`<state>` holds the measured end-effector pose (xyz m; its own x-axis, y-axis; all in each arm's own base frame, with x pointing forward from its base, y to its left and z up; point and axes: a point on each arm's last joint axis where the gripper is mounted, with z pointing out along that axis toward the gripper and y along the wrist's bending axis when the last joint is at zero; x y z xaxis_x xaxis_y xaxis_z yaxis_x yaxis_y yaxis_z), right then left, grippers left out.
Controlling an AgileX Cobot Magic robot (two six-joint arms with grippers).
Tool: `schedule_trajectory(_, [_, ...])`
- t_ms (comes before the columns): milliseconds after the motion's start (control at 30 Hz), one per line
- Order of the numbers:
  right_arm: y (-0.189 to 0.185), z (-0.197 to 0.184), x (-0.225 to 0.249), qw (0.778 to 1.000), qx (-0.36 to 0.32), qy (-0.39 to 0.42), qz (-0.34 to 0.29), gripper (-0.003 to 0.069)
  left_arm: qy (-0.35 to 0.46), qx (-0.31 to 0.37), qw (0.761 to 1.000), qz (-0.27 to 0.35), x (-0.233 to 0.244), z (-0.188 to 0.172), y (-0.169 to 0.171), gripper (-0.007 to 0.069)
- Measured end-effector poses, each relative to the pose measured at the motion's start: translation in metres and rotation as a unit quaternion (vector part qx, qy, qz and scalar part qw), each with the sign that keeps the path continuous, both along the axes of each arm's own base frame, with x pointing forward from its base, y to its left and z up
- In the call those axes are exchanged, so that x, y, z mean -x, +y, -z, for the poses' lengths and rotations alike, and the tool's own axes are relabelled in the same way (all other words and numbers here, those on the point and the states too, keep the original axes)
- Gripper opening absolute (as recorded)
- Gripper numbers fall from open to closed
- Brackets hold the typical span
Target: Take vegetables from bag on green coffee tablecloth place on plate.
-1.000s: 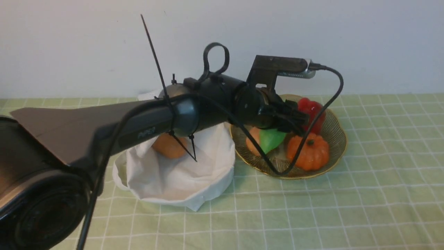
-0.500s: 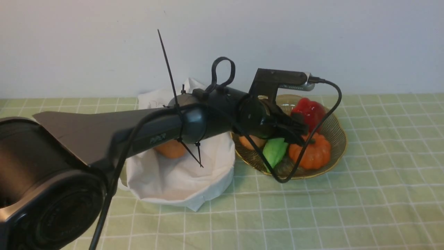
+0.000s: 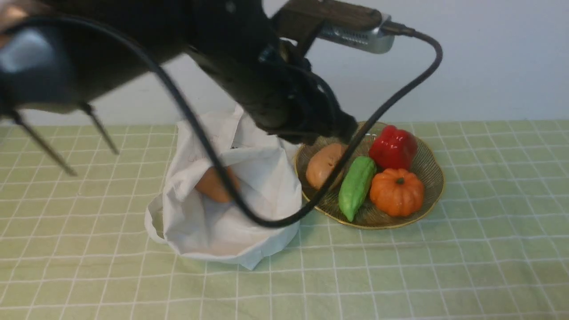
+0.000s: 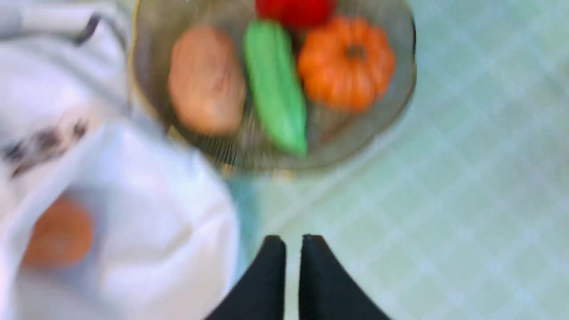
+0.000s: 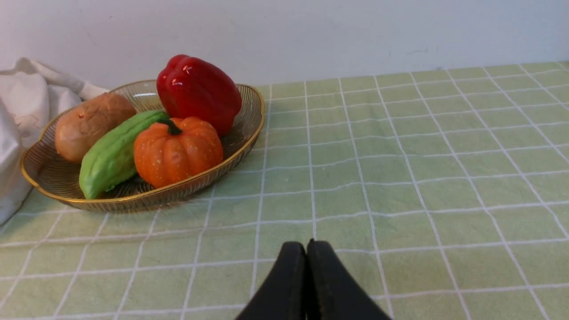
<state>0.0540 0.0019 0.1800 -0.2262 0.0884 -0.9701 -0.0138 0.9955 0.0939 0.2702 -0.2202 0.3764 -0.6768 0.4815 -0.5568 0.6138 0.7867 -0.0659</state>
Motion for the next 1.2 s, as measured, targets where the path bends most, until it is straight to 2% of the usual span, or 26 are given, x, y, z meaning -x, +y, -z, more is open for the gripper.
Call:
schedule_trajectory(33, [0.0,0.0,0.0,1.0,0.0,0.0,0.0,-0.0017,0.008,-0.013,1.0,0.01,0.017,-0.01,0.012,0.0001])
schedule_trajectory(200, [0.0,0.0,0.0,1.0,0.0,0.0,0.0,-0.0017,0.013,-0.028,0.999,0.029,0.062,-0.014,0.04,-0.0005])
schedule_trajectory(300, [0.0,0.0,0.0,1.0,0.0,0.0,0.0,-0.0017,0.011,-0.012,0.999,0.032,0.093,0.003,0.061,-0.0005])
schedule_trajectory(433, [0.0,0.0,0.0,1.0,0.0,0.0,0.0,-0.0017,-0.008,0.043,0.999,0.024,0.124,0.039,0.083,-0.0005])
schedule_trajectory(467, [0.0,0.0,0.0,1.0,0.0,0.0,0.0,-0.0017,-0.021,0.081,0.996,0.013,0.137,0.051,0.092,-0.0005])
schedule_trajectory(633, [0.0,0.0,0.0,1.0,0.0,0.0,0.0,-0.0017,-0.05,0.173,0.983,-0.023,0.169,0.095,0.116,-0.0005])
schedule_trajectory(733, [0.0,0.0,0.0,1.0,0.0,0.0,0.0,-0.0017,-0.076,0.199,0.976,-0.036,0.18,0.115,0.128,-0.0005])
schedule_trajectory(900, [0.0,0.0,0.0,1.0,0.0,0.0,0.0,-0.0017,-0.073,0.195,0.977,-0.043,0.192,0.145,0.14,-0.0005])
schedule_trajectory(1200, [0.0,0.0,0.0,1.0,0.0,0.0,0.0,-0.0017,-0.043,0.168,0.984,-0.043,0.198,0.166,0.144,-0.0005])
